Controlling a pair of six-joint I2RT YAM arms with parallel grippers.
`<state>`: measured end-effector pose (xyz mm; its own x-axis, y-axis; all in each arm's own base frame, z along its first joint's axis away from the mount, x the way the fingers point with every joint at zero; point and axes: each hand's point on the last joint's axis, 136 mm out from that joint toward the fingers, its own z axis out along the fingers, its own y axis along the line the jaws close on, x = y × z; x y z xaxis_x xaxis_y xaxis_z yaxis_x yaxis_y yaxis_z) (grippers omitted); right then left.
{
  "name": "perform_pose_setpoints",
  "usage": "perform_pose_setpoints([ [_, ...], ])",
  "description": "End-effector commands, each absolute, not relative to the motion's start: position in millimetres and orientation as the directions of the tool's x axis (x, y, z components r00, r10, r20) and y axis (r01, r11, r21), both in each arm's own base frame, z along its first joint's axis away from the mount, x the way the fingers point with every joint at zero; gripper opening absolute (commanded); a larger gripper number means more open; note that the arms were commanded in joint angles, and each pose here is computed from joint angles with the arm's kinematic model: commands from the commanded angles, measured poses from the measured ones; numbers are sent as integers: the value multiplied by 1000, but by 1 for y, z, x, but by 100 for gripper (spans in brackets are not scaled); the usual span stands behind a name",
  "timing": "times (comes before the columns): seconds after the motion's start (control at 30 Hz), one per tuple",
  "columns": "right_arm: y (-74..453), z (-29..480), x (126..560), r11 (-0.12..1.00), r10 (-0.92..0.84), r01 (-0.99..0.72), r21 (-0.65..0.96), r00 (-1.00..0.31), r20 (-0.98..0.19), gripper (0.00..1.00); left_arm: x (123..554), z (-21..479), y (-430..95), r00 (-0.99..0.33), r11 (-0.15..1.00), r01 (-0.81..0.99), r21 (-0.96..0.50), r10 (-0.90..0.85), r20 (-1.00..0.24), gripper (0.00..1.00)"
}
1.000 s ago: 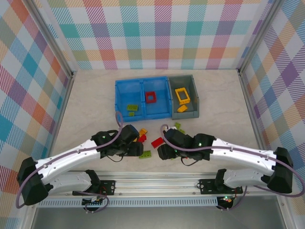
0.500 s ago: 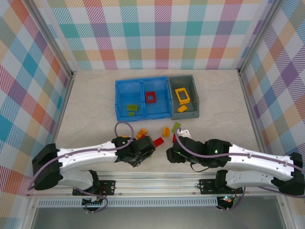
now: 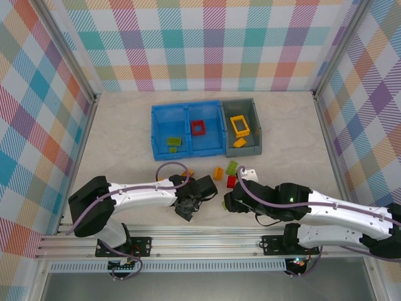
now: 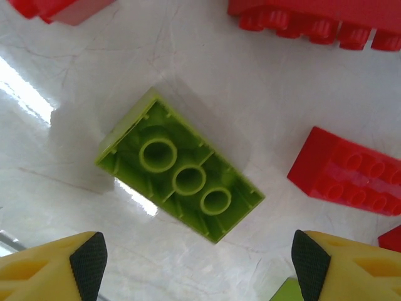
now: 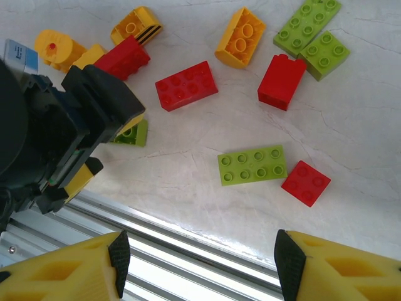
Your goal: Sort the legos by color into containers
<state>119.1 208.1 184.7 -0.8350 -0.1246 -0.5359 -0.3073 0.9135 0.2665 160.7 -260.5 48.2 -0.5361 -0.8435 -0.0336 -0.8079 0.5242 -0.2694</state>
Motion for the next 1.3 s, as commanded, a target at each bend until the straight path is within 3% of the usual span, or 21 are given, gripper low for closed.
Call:
perform_pose_setpoints([
  [0.0, 207, 190, 120, 917, -113, -298, 264, -831, -545, 65, 178, 38, -255, -247, 230, -932, -280, -969, 24, 79],
  [0.3, 214, 184, 118, 913, -116, -299, 276, -842, -527, 65, 190, 18, -237, -182, 182, -958, -222, -983, -22, 66],
  [0.53, 213, 182, 119, 915, -115, -297, 274, -841, -528, 65, 185, 12, -235, -211, 214, -958, -190, -977, -35, 28],
  [0.67, 213, 185, 120, 913, -116, -304, 273, -833, -541, 65, 201, 43, -239, -311, 322, -904, -281, -947, -83, 13],
  [0.87, 233, 207, 132, 875, -136, -393, 283, -760, -636, 66, 242, 141, -208, -483, 580, -727, -368, -812, -327, 12],
  [1.0, 275, 230, 144, 809, -134, -499, 311, -671, -730, 66, 283, 188, -169, -579, 752, -609, -252, -639, -507, 12],
  [1.13, 316, 256, 163, 740, -47, -576, 348, -560, -827, 67, 326, 204, -136, -617, 822, -559, -108, -498, -609, 12],
  [1.27, 337, 271, 193, 707, 78, -574, 413, -516, -853, 67, 362, 192, -124, -675, 841, -542, 3, -433, -597, 12],
])
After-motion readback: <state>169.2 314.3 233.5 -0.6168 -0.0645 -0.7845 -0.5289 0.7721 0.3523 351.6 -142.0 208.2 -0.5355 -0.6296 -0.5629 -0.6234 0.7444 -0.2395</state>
